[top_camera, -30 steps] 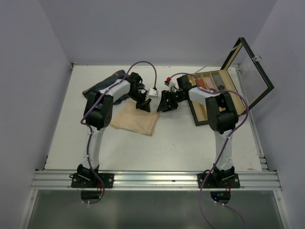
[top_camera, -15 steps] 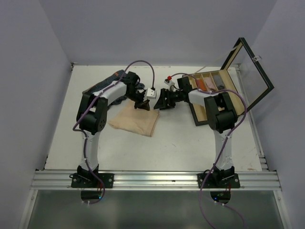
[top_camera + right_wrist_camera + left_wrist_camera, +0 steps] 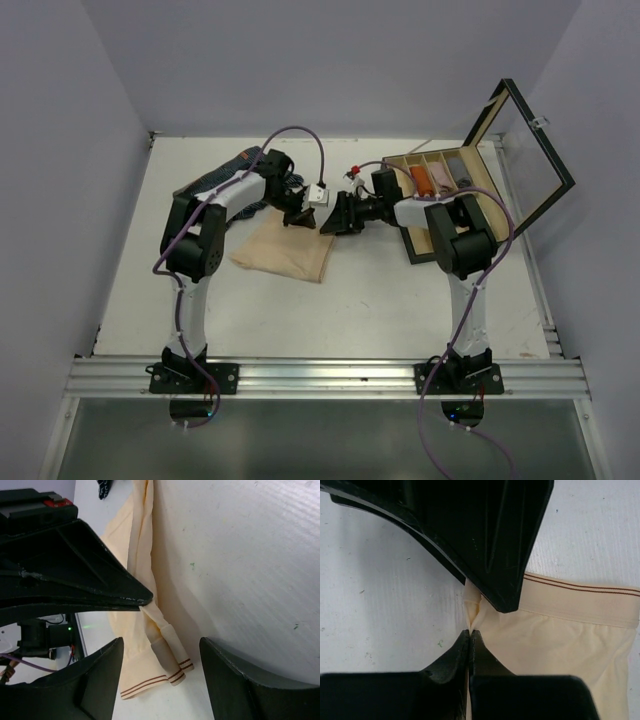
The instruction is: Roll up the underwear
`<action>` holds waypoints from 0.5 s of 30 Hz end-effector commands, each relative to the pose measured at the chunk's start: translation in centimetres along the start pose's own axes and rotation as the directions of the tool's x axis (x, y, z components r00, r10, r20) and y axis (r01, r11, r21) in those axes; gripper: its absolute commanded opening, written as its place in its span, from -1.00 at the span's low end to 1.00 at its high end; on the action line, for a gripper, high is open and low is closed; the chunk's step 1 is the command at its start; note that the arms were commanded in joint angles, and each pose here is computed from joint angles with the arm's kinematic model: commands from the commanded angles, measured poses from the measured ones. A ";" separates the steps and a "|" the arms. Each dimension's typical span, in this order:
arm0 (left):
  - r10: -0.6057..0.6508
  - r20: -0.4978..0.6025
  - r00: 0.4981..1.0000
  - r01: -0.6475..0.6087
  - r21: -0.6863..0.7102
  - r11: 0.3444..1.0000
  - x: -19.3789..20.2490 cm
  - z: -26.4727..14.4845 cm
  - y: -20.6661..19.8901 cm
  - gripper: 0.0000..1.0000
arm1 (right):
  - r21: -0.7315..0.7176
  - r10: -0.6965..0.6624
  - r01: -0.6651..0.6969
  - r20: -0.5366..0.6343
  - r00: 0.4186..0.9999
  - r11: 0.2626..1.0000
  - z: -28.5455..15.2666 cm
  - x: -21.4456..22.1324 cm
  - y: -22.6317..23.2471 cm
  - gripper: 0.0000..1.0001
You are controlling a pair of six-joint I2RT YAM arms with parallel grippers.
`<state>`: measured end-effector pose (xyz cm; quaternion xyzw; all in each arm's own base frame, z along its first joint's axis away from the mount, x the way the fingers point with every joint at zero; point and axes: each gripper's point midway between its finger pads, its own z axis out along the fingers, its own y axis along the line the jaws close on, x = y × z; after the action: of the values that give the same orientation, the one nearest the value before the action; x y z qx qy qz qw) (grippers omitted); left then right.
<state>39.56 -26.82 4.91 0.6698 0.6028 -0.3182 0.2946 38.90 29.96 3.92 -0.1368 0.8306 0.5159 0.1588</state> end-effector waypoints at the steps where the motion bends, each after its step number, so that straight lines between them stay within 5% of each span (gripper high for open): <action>1: 0.056 0.042 0.998 -0.054 -0.050 0.997 -2.0 -0.8 1.3 -0.98 | 0.044 0.068 -0.066 -0.052 0.996 0.997 1.2 3.2 -1.8 0.31; 6: 0.046 0.053 0.998 -0.043 -0.057 0.997 -2.0 -0.6 1.7 -0.89 | 0.053 0.074 -0.071 -0.047 0.996 0.996 1.3 3.5 -2.1 0.03; 12: 0.013 0.063 0.998 -0.008 -0.088 0.996 -2.7 -1.3 2.2 -0.39 | 0.093 0.066 -0.064 -0.022 0.998 0.994 1.3 2.8 -2.6 -0.63; 15: -0.050 0.137 0.989 0.070 -0.142 0.987 -4.6 -3.7 3.1 -0.18 | 0.108 0.052 -0.050 -0.016 0.999 0.993 1.2 2.4 -2.7 -0.77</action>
<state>40.74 -27.18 5.47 0.6421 0.6247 -0.3184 0.3100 37.70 30.23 1.80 -0.1179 0.8444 0.5037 0.1389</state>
